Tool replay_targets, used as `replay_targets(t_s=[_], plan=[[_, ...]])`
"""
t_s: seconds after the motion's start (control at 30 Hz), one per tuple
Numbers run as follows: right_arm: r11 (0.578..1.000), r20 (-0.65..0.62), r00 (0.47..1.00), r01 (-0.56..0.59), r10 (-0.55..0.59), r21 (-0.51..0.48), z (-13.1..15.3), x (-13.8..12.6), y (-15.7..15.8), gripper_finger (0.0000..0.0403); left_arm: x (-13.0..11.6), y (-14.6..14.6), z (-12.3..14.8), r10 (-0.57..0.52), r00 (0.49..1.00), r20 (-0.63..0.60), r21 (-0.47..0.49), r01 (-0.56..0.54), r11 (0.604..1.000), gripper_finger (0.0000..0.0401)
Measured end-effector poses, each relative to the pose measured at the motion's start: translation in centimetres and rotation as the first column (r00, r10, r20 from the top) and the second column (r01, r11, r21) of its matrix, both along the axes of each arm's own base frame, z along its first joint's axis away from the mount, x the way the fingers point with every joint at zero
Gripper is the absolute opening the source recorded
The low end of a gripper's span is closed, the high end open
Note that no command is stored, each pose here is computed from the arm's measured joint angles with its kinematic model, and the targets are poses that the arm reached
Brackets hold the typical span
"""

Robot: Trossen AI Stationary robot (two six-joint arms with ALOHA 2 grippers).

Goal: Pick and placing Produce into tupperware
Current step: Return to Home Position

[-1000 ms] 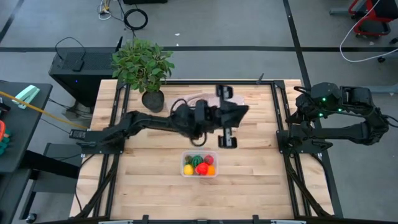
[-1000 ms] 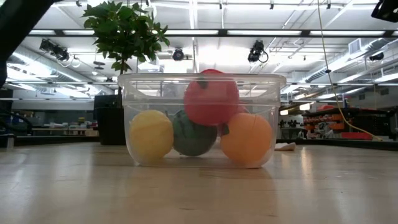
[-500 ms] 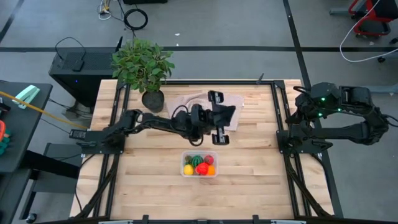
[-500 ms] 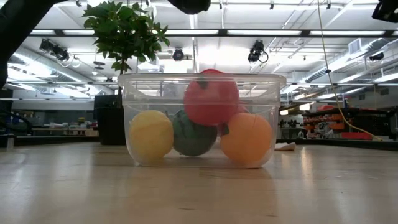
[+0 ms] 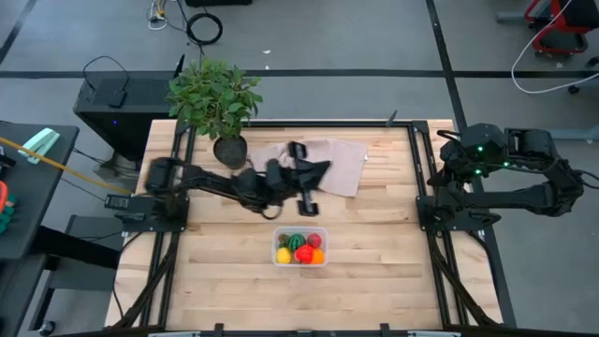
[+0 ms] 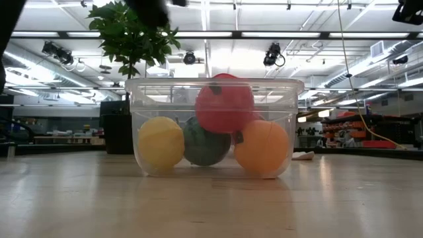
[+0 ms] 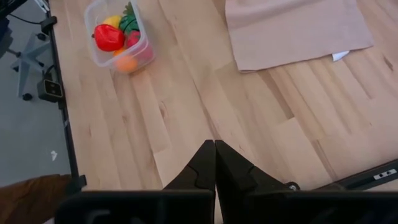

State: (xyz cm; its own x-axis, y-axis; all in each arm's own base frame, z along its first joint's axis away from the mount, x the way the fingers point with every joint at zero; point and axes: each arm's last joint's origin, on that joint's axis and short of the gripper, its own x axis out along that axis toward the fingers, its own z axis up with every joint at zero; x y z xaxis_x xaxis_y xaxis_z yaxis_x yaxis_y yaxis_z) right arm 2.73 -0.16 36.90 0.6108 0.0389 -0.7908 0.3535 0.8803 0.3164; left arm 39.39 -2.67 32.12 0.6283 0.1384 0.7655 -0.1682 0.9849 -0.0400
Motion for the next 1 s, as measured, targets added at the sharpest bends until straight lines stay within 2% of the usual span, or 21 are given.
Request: replay_targets(t_s=[0.2, 0.47, 0.6, 1.0], plan=[[1.000, -0.004, 1.000, 0.012, -0.012, -0.018, 0.0, 0.0, -0.1, 0.0009, -6.8, 1.1, 0.3, 0.047, 0.998, -0.042, 0.034, -0.045, 0.998, 0.0006], [1.000, -0.004, 1.000, 0.028, -0.028, -0.005, 0.0, 0.0, -0.1, 0.0008, -14.9, 3.7, -2.6, 0.010, 0.995, -0.102, -0.060, -0.016, 0.998, 0.0005], [0.999, -0.006, 0.999, 0.048, -0.048, 0.010, 0.0, 0.0, -0.1, 0.0011, -17.9, 4.7, -3.8, 0.003, 0.995, -0.100, -0.109, -0.013, 0.994, 0.0007], [0.991, -0.019, 0.991, 0.128, -0.129, -0.028, 0.0, -0.1, -0.3, 0.0011, -24.9, 5.0, -6.4, -0.029, 0.998, -0.048, -0.120, 0.023, 0.993, 0.0004]])
